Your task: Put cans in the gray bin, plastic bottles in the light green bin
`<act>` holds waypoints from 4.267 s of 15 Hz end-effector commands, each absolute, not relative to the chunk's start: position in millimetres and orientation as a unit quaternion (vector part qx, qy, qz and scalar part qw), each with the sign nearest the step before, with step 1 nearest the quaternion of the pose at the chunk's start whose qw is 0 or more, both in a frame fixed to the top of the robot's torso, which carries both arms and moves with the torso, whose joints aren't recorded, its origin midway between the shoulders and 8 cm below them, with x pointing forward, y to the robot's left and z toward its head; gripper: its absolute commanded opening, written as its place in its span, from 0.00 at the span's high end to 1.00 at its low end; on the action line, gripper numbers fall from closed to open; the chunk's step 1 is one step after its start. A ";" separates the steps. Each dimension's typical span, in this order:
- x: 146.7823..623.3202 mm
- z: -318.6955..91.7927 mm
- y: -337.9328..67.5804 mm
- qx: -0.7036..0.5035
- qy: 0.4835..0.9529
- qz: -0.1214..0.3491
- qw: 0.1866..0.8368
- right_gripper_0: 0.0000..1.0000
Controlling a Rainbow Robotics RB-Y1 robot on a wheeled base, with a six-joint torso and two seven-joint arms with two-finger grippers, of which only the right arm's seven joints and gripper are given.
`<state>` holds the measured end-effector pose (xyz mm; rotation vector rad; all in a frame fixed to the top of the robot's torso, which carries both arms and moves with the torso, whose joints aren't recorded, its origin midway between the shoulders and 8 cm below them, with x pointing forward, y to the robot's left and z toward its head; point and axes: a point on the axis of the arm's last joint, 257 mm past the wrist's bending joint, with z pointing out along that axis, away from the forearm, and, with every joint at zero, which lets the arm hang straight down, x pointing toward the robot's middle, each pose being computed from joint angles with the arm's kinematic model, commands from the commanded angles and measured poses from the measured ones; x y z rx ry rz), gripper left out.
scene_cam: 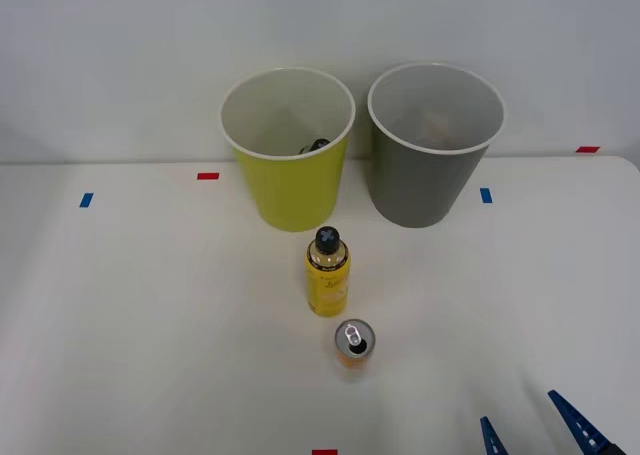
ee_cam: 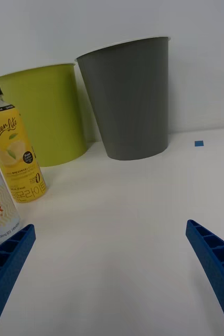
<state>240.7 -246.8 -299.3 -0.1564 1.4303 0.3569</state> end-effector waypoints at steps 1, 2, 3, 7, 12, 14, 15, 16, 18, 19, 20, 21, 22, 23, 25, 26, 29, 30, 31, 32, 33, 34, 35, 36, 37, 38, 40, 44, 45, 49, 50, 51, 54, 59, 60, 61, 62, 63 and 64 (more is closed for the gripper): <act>240.7 -299.3 -246.8 -0.071 0.651 0.163 0.738 0.00; 240.7 -299.3 -246.8 -0.071 0.651 0.163 0.738 0.00; 240.7 -299.3 -246.8 -0.071 0.651 0.163 0.738 0.00; 240.7 -299.3 -246.8 -0.071 0.651 0.163 0.738 0.00; 240.7 -299.3 -246.8 -0.071 0.651 0.163 0.738 0.00; 239.1 -309.4 -243.7 -0.063 0.659 0.167 0.731 0.00; 236.4 -310.0 -243.8 -0.058 0.657 0.170 0.733 0.00; 233.9 -300.0 -244.9 -0.056 0.641 0.176 0.745 0.00; 231.0 -290.3 -245.1 -0.069 0.629 0.187 0.752 0.00; 231.2 -286.4 -245.2 -0.072 0.624 0.192 0.754 0.00; 231.0 -280.9 -244.0 -0.075 0.619 0.201 0.756 0.00; 230.3 -278.0 -242.4 -0.082 0.616 0.208 0.756 0.00; 228.3 -277.7 -238.1 -0.089 0.615 0.220 0.752 0.00; 226.3 -277.6 -231.8 -0.098 0.613 0.229 0.750 0.00; 227.4 -276.7 -221.5 -0.112 0.608 0.237 0.750 0.00; 230.0 -275.2 -218.1 -0.123 0.603 0.231 0.754 0.00; 237.0 -275.0 -207.0 -0.126 0.595 0.211 0.765 0.00; 237.2 -272.9 -200.4 -0.121 0.590 0.214 0.769 0.00; 237.3 -272.0 -192.8 -0.121 0.587 0.225 0.768 0.00; 238.4 -270.7 -188.9 -0.122 0.584 0.233 0.768 0.00; 240.8 -268.7 -182.8 -0.128 0.580 0.243 0.767 0.00; 242.9 -269.2 -177.8 -0.131 0.580 0.250 0.765 0.00; 244.5 -269.2 -174.3 -0.130 0.579 0.255 0.763 0.00; 247.8 -267.8 -169.0 -0.128 0.577 0.264 0.762 0.00; 250.1 -267.0 -165.3 -0.128 0.576 0.270 0.761 0.00; 251.7 -265.6 -163.4 -0.131 0.573 0.273 0.761 0.00; 252.9 -264.7 -162.8 -0.138 0.571 0.275 0.761 0.00; 250.5 -267.5 -156.3 -0.160 0.572 0.280 0.754 0.00; 251.2 -270.1 -148.7 -0.163 0.575 0.287 0.749 0.00; 271.9 -272.1 -112.9 -0.187 0.573 0.301 0.739 0.00; 279.3 -271.6 -104.6 -0.193 0.572 0.301 0.738 0.00; 286.1 -269.6 -99.6 -0.201 0.568 0.299 0.740 0.00; 295.7 -269.4 -82.3 -0.220 0.566 0.299 0.737 0.00; 302.6 -273.3 -65.0 -0.254 0.564 0.292 0.729 0.00; 307.3 -275.6 -61.4 -0.259 0.568 0.287 0.727 0.00; 311.7 -275.3 -59.1 -0.262 0.569 0.284 0.727 0.00; 318.2 -276.2 -57.3 -0.264 0.571 0.277 0.726 0.00; 321.8 -277.0 -55.2 -0.265 0.574 0.275 0.724 0.00; 326.4 -278.2 -52.6 -0.267 0.577 0.272 0.722 0.00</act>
